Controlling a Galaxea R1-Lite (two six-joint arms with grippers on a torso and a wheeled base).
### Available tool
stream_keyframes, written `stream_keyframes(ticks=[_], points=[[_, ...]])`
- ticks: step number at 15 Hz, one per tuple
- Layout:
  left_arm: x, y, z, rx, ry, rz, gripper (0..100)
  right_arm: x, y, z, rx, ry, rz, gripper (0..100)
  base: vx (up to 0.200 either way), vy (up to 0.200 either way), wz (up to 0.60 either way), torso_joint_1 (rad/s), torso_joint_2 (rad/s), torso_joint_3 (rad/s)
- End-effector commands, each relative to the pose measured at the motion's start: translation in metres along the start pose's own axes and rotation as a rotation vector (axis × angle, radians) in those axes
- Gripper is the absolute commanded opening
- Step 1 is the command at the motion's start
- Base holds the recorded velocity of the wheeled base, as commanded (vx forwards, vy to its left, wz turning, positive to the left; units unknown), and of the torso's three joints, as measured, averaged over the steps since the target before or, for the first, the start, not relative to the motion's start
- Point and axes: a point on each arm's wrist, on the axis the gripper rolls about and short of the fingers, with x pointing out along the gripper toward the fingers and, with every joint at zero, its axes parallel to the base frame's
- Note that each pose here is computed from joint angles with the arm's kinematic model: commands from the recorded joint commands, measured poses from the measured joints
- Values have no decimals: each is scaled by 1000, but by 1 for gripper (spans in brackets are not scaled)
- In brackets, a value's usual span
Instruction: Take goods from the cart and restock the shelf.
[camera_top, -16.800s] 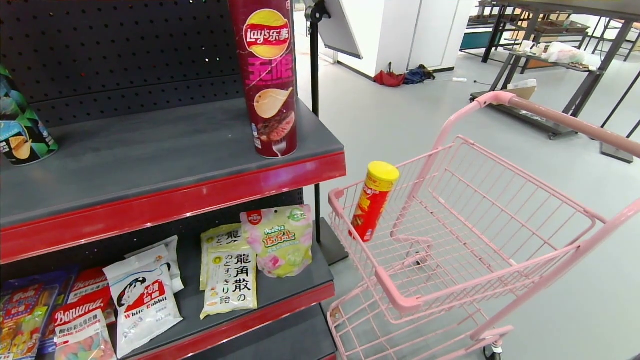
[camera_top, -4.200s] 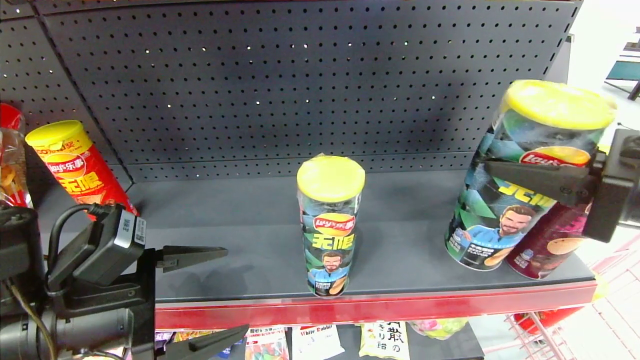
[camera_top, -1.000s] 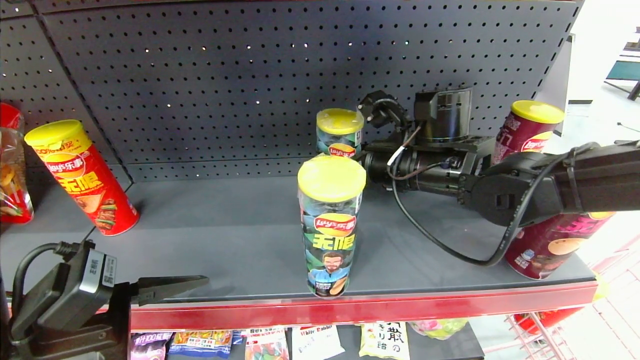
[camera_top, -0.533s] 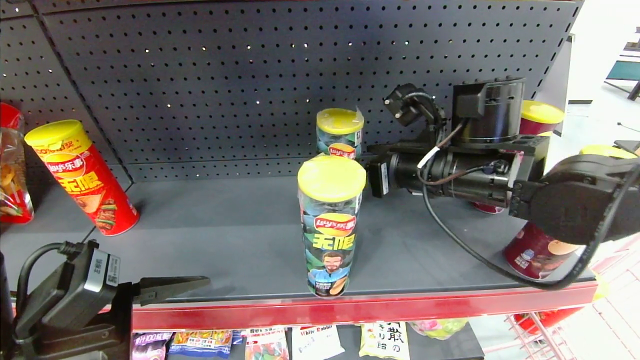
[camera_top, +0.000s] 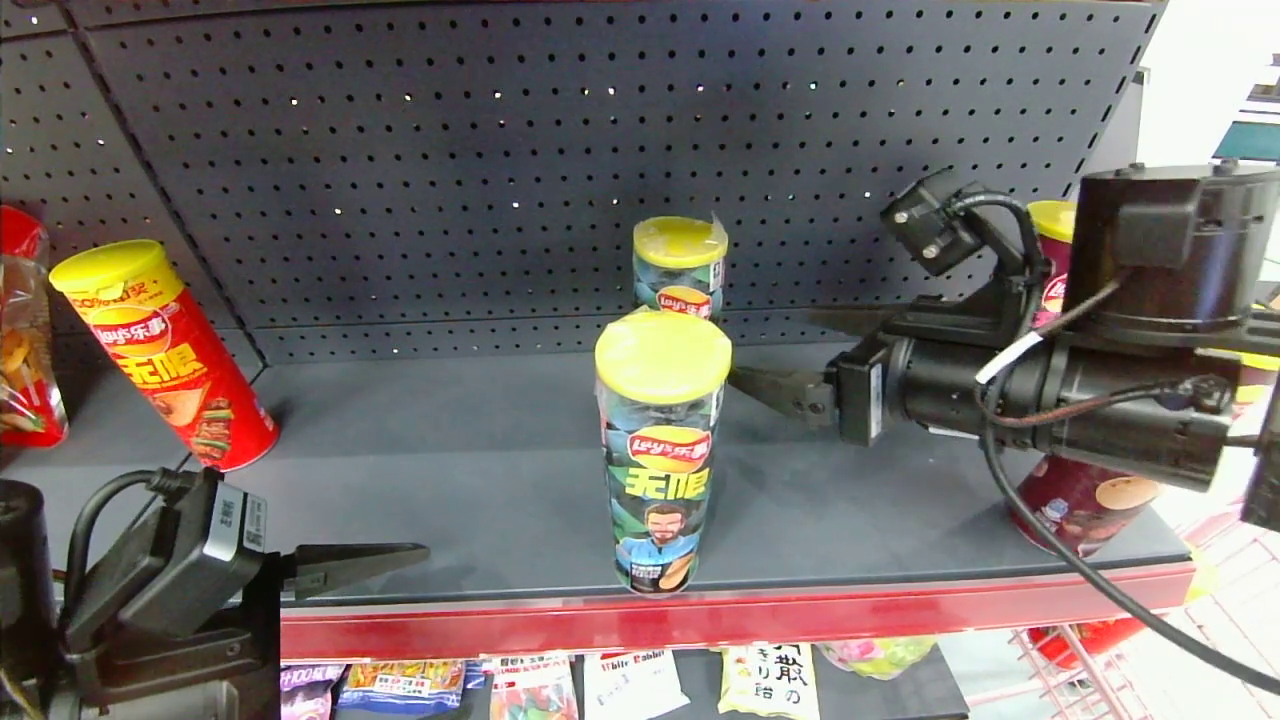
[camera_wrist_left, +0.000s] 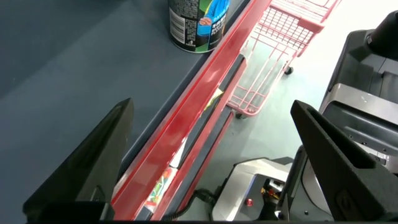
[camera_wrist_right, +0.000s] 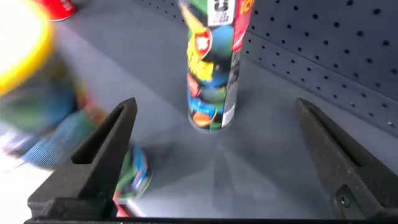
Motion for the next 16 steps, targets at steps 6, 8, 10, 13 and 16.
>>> stream_keyframes(ticks=[6,8,10,13,16], points=[[16,12,0,-26,52,27,100,-93,13,-30,-7,-38,4,100,0,0,0,0,0,0],[24,18,2,-32,67,26,100,-128,23,-50,-17,-58,46,100,0,0,0,0,0,0],[32,23,2,-42,90,40,100,-154,26,-65,-21,-94,57,100,0,0,0,0,0,0],[47,33,-1,-60,140,68,100,-181,24,-70,-17,-173,10,100,0,0,0,0,0,0],[70,43,6,-49,158,87,100,-205,15,-70,4,-248,-175,100,0,0,0,0,0,0]])
